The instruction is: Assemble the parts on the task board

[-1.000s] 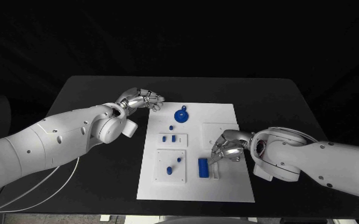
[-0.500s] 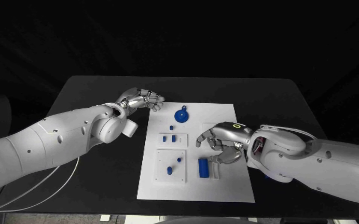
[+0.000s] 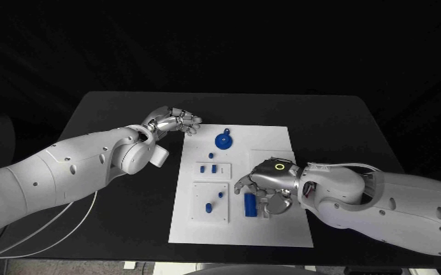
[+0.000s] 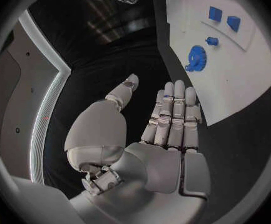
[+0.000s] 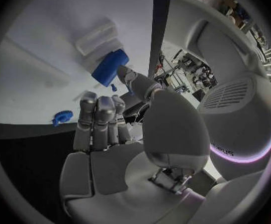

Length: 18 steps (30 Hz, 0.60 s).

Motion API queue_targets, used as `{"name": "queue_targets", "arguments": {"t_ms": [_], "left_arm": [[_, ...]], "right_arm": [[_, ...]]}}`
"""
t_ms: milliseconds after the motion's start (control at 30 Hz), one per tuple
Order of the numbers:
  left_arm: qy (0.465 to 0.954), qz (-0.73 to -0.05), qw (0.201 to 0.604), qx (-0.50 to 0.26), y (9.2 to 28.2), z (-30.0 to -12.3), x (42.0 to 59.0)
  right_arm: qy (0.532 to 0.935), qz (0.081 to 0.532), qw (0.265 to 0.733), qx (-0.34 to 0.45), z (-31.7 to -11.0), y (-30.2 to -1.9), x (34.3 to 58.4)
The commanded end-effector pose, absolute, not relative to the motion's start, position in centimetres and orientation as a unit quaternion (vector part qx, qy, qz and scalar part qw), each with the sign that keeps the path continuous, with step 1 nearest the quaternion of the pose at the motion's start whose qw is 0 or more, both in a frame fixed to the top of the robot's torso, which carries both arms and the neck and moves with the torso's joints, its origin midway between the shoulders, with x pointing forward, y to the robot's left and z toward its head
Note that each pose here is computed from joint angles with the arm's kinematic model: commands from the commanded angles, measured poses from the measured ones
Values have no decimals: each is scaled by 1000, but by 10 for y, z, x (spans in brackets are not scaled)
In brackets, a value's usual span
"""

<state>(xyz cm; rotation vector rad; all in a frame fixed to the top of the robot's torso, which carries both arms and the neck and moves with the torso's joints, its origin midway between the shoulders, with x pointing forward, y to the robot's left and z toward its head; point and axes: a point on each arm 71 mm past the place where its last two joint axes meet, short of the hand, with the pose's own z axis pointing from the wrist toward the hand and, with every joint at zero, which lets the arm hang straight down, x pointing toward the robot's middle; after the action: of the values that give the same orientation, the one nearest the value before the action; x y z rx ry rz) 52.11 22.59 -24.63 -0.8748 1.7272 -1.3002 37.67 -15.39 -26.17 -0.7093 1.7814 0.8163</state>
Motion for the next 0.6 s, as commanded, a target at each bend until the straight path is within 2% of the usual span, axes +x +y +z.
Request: {"name": "queue_targets", "arguments": {"t_ms": [33, 600], "left_arm": [[680, -520, 386, -342, 224, -246, 521], [681, -519, 385, -343, 224, -246, 520]], "right_arm": [[741, 305, 492, -339, -267, -153, 375], [736, 289, 493, -364, -274, -147, 374]]}}
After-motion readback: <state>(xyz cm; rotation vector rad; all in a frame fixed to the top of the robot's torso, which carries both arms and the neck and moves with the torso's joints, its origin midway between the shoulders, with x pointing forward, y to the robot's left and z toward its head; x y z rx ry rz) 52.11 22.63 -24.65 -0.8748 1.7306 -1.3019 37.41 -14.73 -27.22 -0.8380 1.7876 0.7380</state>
